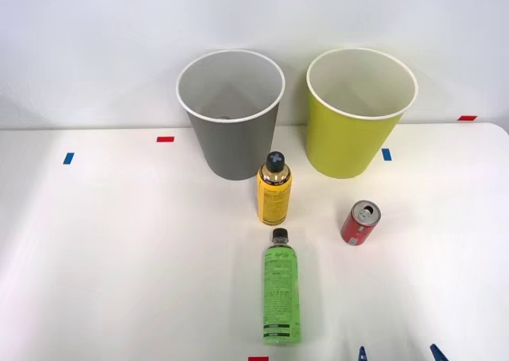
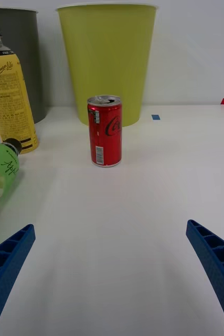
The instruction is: Put cans in the gray bin, plastic bottles in the light green bin
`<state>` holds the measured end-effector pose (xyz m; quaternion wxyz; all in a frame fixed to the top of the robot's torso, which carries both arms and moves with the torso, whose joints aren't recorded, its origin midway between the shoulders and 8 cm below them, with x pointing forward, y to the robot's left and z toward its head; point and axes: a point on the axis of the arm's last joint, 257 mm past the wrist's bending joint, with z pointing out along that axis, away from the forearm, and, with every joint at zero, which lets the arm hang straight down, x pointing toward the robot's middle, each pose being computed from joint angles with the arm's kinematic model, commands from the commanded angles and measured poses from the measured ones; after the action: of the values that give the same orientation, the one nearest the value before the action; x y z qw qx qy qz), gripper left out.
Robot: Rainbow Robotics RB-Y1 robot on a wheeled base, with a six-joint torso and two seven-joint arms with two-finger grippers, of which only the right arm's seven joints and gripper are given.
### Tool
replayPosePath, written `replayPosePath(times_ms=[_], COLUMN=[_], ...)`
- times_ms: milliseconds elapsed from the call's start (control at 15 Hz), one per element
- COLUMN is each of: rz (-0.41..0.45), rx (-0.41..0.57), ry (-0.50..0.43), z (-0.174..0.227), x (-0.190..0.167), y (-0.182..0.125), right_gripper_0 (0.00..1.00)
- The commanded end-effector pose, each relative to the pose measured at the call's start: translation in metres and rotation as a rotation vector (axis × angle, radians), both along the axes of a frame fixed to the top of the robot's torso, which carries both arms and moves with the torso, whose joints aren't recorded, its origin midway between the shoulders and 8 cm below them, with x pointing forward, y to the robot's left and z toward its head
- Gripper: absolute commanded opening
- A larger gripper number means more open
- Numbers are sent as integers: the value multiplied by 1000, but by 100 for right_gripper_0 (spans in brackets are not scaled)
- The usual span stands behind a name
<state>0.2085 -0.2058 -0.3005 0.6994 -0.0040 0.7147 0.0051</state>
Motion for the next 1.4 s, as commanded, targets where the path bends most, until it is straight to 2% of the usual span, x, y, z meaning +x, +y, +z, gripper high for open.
replayPosePath(times_ms=[67, 1400], rz=[0, 0], rx=[0, 0], ry=[0, 0], z=[0, 0], x=[0, 0], y=[0, 0], right_gripper_0=[100, 100])
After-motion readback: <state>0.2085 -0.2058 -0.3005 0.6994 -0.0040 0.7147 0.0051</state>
